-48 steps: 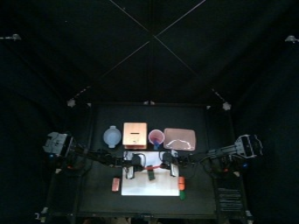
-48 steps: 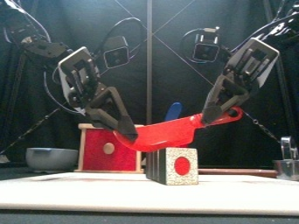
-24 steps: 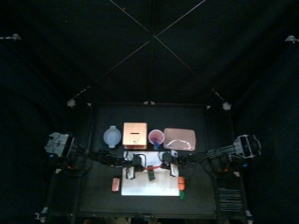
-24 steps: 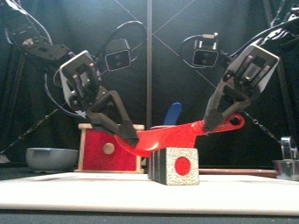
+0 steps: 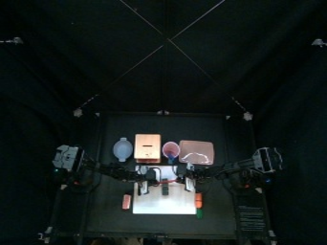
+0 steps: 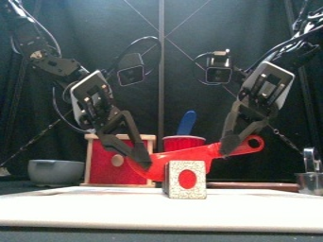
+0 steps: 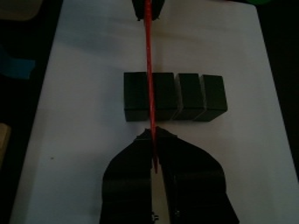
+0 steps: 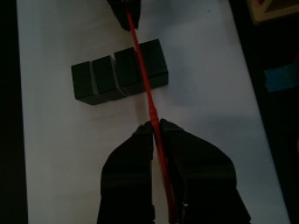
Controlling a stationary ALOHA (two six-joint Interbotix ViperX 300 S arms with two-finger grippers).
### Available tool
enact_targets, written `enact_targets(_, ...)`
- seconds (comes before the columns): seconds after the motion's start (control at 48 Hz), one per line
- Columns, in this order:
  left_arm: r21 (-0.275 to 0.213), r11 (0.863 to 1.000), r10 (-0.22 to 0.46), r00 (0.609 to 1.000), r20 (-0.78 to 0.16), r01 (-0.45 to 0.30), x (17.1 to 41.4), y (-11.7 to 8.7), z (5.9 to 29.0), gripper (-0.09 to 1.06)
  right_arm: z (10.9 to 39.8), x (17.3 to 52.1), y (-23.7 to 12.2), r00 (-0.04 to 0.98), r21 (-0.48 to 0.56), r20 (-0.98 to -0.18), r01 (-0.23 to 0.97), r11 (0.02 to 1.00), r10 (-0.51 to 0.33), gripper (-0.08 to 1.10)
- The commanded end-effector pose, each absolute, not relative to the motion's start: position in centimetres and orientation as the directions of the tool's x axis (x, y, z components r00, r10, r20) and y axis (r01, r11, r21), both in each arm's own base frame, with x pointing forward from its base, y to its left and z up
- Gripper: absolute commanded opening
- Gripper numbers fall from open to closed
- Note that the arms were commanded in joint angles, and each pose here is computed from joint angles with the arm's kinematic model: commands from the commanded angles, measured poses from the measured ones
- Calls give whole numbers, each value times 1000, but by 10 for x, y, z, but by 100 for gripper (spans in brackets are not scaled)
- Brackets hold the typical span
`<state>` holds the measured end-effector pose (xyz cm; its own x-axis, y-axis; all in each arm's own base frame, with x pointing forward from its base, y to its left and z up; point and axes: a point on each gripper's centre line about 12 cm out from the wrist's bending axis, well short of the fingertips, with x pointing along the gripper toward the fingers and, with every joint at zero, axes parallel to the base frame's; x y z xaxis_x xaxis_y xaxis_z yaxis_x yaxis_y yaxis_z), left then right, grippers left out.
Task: Place sushi on board then cut the sushi with the knife then place the pieces on the plate
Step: Cut the sushi into 4 pieces
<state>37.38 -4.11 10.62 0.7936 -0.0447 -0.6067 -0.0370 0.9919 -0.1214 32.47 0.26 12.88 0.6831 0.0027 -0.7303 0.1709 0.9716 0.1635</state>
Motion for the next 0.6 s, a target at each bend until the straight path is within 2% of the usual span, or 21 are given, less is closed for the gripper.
enact_targets(0.021,-124,992,-49,811,-583,-30,380,-43,114,38,128,327,-6,680,167,-733,201,965,-15,42)
enact_targets(0.271,-122,992,-46,802,-596,-34,380,-41,109,38,116,328,-5,652,173,-758,219,960,-12,42)
enact_targets(0.604,-124,992,-44,807,-589,-37,381,-40,112,38,118,329,-3,656,186,-755,228,956,-9,42)
